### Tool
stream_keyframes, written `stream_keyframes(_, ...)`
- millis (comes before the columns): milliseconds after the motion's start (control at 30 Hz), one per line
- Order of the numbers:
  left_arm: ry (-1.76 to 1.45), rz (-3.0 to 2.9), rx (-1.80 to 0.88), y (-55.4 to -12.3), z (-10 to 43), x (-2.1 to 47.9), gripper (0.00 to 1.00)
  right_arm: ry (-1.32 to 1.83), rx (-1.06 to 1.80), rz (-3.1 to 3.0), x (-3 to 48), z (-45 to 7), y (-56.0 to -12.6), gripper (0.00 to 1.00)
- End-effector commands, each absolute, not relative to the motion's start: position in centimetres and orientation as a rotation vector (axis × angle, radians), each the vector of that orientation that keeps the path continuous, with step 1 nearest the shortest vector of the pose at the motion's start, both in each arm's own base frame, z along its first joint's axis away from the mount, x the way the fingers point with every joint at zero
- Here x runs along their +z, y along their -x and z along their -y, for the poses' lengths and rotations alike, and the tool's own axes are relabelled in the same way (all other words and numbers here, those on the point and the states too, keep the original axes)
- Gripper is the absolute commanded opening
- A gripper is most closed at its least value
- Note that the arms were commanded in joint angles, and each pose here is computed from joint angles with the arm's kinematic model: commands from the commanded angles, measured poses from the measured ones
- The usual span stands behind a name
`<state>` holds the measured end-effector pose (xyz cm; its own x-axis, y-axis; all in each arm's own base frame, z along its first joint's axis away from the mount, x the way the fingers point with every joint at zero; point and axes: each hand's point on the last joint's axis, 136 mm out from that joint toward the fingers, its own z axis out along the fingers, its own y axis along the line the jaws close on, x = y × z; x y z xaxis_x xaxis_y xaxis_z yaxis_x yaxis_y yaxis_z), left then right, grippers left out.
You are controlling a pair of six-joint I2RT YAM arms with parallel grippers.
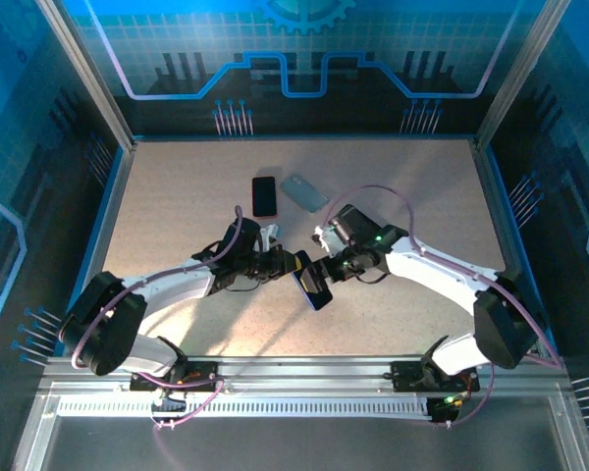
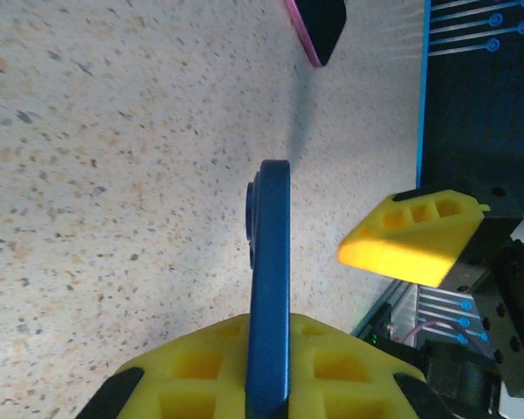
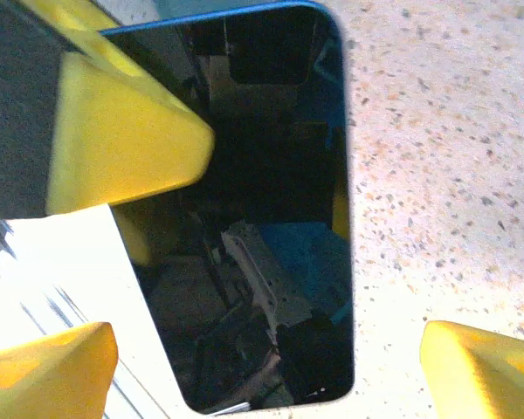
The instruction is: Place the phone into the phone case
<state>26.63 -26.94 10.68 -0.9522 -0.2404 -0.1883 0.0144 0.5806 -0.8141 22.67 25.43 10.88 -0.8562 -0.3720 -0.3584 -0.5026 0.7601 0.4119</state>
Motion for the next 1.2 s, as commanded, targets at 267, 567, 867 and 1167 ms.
stream_keyframes(267,0.500,-2.258,-1.108,-30.4,22.5,15.8,0.00,0.226,1.160,-2.590,12.6,-22.8,-23.9,0.89)
stream_keyframes(567,0.643,-2.046,-1.214,-32.4,22.2,18.8,0.00,0.093,1.359,-2.404,14.8,-23.8,-26.3,0.88)
stream_keyframes(867,0.687,-1.961,-1.346,-33.2,23.7,20.6,0.00,0.057,1.425,-2.338,14.4,-24.7,-28.0,0.84)
stream_keyframes(1167,0.668,-1.955,-1.404,-32.9,24.9,21.4,0.00,0.042,1.441,-2.239,14.9,-25.2,-30.0,0.74)
